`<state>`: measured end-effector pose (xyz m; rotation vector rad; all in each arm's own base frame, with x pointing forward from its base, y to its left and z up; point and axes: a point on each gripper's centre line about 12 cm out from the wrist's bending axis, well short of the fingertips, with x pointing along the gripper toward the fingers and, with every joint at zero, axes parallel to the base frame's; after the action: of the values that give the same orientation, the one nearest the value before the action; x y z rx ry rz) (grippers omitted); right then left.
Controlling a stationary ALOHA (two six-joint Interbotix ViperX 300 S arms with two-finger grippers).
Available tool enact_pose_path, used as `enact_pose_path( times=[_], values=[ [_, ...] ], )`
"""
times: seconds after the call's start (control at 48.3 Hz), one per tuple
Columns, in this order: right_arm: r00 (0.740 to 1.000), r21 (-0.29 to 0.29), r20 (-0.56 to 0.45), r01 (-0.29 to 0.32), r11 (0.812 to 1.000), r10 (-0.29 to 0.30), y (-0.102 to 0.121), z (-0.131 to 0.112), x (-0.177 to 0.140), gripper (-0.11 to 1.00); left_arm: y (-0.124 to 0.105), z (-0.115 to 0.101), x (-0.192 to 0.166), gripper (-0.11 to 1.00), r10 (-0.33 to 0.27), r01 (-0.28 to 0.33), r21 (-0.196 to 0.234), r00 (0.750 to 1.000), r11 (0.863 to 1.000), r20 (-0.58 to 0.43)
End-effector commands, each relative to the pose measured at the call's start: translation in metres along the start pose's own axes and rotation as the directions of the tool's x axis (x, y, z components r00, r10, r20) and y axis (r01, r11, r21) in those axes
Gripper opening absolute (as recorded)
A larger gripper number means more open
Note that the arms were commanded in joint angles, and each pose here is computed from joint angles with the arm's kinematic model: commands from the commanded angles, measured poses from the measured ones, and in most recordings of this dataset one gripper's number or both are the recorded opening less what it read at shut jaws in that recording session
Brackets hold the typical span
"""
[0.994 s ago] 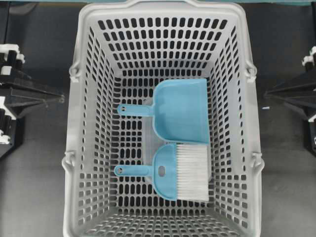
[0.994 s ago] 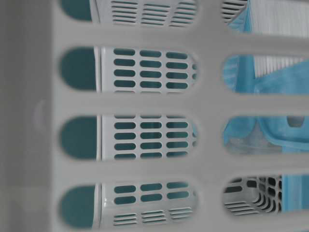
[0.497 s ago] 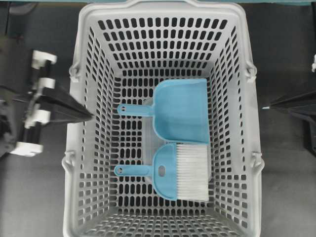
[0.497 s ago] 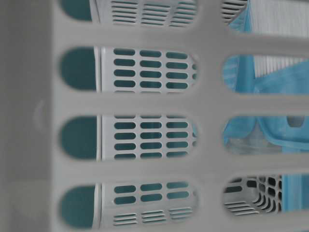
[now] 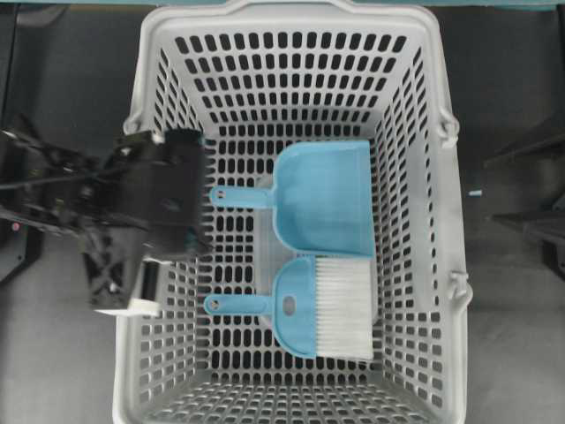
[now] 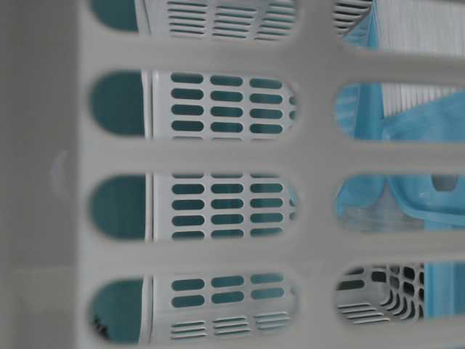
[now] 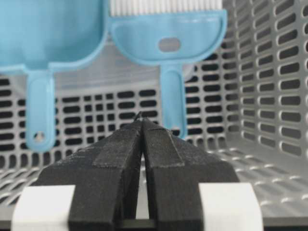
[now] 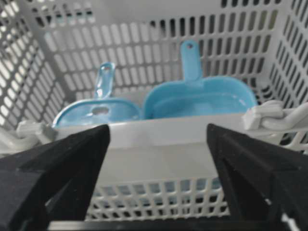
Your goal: Pick up the hand brush from the shopping basket with the left arm.
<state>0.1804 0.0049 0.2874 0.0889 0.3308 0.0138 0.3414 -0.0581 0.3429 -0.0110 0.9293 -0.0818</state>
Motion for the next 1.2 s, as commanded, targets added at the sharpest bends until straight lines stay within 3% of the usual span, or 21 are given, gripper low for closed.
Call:
enact_pose_path(
  times=[0.0, 0.062, 0.228, 0.331, 0.683, 1.18],
  values=[
    [1.000, -0.001, 0.027, 0.005, 1.000, -0.005, -0.001, 0.007, -0.001, 0.75, -0.005, 0.014, 0.000, 0.04, -0.003, 0.003, -0.008, 1.000, 1.000, 0.003],
    [0.999, 0.000, 0.036, 0.002, 1.000, -0.002, 0.000, 0.006, -0.002, 0.75, -0.007, 0.015, 0.009, 0.19, -0.001, 0.000, -0.028, 1.000, 1.000, -0.024],
    [0.998, 0.000, 0.066, 0.001, 1.000, -0.002, -0.001, 0.005, -0.006, 0.75, -0.011, 0.013, 0.034, 0.69, 0.005, -0.014, -0.089, 0.995, 0.996, -0.104],
    [0.996, 0.002, 0.089, 0.001, 1.000, -0.001, -0.001, 0.002, -0.008, 0.75, -0.013, 0.010, 0.047, 0.89, 0.008, -0.020, -0.087, 0.991, 0.996, -0.134],
    [0.995, 0.009, 0.099, 0.020, 1.000, -0.020, -0.006, -0.007, -0.007, 0.75, -0.021, -0.018, 0.100, 0.91, 0.021, -0.041, -0.066, 0.960, 0.997, -0.279],
    [0.996, 0.014, 0.085, 0.037, 0.999, -0.038, -0.009, -0.014, -0.006, 0.75, -0.028, -0.031, 0.152, 0.91, 0.023, -0.041, -0.048, 0.944, 0.998, -0.329]
  ],
)
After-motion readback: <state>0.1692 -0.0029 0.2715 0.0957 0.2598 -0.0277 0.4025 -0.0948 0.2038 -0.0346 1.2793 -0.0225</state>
